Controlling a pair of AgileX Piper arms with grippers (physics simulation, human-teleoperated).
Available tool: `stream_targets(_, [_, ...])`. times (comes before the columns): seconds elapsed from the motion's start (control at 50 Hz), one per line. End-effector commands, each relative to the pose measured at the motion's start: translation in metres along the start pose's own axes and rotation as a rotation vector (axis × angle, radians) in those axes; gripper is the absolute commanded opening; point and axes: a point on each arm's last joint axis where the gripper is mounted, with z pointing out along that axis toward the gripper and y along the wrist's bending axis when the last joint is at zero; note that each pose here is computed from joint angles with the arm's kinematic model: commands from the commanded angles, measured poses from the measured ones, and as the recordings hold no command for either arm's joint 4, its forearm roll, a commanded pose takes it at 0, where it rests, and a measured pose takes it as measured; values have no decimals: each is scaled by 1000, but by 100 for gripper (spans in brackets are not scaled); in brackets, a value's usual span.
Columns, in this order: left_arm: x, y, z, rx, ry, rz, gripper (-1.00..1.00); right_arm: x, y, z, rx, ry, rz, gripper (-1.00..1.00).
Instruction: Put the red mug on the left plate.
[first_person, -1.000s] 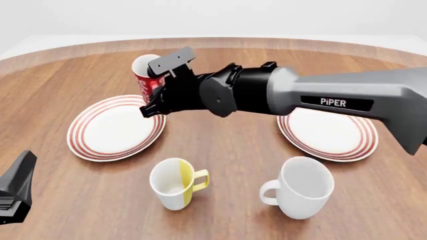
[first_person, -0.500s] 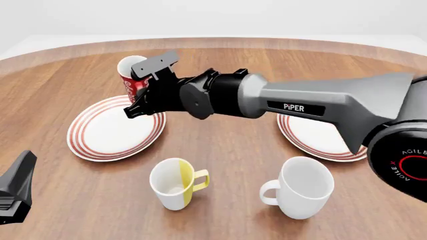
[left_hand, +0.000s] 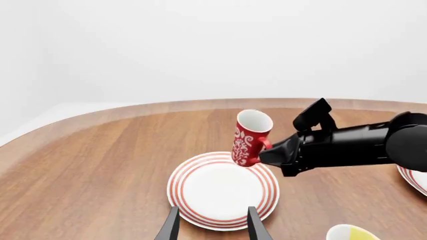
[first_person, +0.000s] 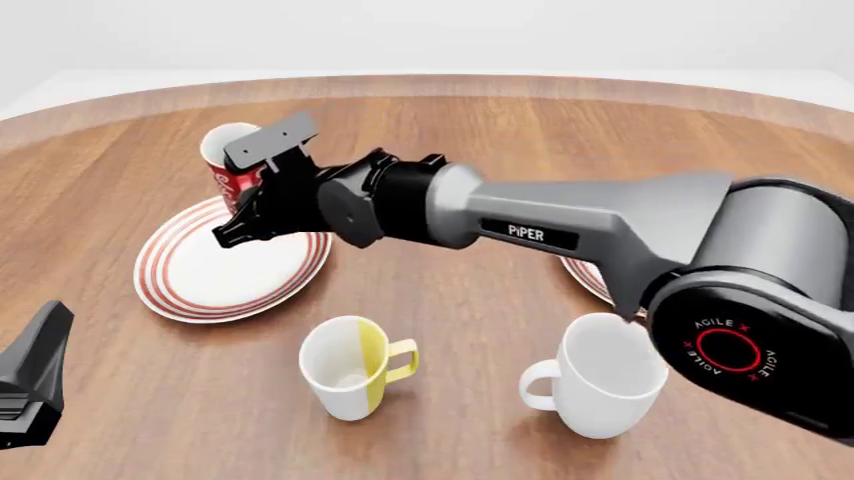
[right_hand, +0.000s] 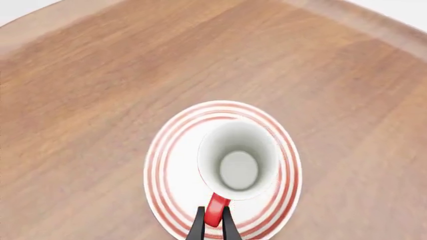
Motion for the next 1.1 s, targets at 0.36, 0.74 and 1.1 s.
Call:
stream_targets(0.36, [0,0,0,0,0,0,100,4,16,23,-25,20,15,-100])
stream_targets(0.74, [0,0,0,0,0,0,100,13,15,36,-21,48,39,-100])
stream_targets(1.1, [0,0,0,0,0,0,100,21,13,46,-16,68,57,-100])
